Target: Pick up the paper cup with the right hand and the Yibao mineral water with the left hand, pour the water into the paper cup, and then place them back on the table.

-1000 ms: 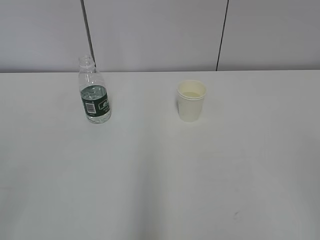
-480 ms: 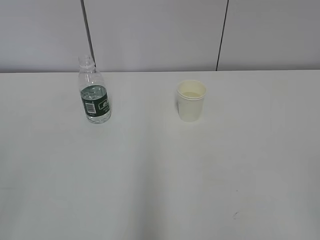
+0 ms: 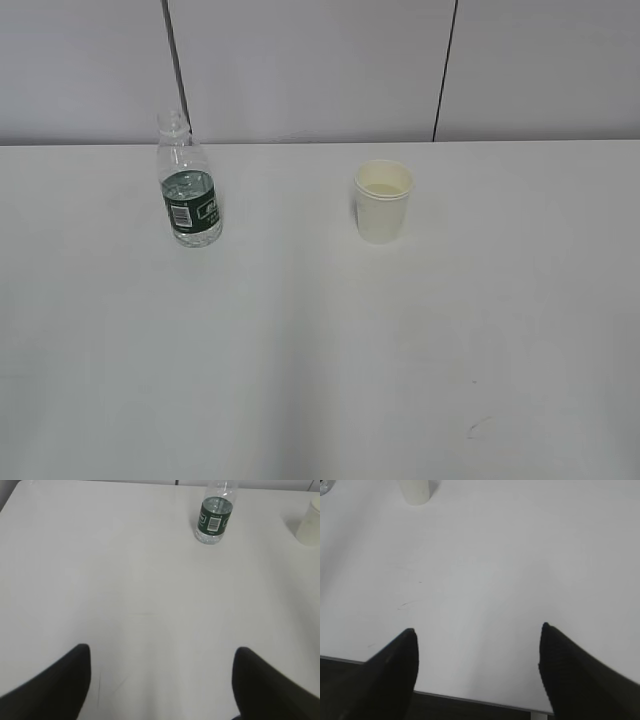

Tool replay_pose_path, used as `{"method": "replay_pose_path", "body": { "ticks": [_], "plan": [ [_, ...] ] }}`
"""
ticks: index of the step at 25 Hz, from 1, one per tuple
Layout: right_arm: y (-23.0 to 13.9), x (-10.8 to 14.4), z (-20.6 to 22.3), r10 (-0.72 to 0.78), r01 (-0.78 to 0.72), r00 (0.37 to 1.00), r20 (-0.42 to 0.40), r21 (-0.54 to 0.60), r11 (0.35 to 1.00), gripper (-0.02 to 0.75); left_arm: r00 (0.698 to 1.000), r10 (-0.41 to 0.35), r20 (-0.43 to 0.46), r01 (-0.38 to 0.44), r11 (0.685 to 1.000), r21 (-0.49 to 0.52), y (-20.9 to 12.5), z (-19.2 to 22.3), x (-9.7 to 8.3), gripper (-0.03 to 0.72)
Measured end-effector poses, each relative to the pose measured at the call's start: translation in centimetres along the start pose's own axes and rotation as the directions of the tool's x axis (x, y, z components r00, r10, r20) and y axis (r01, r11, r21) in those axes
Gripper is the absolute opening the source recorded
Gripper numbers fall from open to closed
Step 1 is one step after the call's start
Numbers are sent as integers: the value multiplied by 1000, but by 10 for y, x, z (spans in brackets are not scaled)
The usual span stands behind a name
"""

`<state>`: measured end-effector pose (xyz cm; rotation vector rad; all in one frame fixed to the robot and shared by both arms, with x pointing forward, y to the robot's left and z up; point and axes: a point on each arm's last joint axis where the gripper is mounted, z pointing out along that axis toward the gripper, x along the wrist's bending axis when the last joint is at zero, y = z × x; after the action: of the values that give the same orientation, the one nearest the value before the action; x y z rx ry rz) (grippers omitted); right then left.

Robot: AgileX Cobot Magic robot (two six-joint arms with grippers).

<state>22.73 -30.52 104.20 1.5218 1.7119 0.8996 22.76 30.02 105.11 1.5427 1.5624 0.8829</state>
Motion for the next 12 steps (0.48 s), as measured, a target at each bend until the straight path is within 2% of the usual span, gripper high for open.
{"method": "replay_pose_path", "body": {
  "ticks": [12],
  "plan": [
    [0,1,2,-2,2,1000,-6,-6,1000,585,1000,0,0,0,1000,0,0,0,0,531]
  ]
}}
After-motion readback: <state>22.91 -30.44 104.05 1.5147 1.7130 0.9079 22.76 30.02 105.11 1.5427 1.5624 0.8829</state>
